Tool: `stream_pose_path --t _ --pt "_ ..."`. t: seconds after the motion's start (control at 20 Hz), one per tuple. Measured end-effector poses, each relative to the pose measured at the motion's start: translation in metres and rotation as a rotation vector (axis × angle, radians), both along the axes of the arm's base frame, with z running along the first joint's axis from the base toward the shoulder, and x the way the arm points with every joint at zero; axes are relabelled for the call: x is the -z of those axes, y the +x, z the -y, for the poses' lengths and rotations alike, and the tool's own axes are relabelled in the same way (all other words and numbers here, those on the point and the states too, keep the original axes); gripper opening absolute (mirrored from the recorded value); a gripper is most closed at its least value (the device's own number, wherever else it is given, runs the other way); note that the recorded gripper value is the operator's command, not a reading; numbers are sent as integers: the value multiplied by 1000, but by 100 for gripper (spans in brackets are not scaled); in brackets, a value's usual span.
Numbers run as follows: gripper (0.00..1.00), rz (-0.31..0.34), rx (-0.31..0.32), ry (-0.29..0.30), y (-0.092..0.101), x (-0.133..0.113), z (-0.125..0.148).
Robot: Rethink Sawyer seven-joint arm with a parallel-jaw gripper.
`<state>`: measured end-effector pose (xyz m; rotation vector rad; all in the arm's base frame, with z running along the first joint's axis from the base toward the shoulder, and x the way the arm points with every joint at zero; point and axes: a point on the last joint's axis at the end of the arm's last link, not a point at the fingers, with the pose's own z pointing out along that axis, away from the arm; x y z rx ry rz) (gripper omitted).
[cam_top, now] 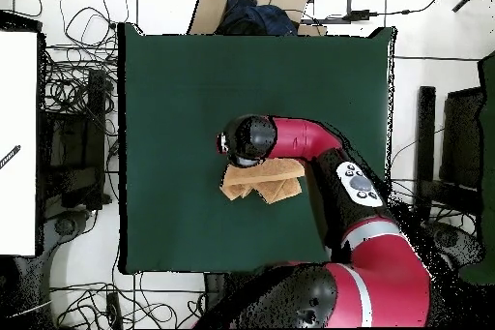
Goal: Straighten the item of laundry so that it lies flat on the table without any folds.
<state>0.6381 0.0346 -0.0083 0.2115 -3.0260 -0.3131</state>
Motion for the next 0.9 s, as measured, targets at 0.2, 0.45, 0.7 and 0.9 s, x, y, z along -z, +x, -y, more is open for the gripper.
stream_pose_path --t 0.2,0.45,0.7,0.9 --pt "100 -2 4 7 -3 8 -1" --pt "100 1 13 14 -6 17 -1" --pt "0 8 15 13 -3 17 -1" --pt "0 8 15 13 -3 17 -1"
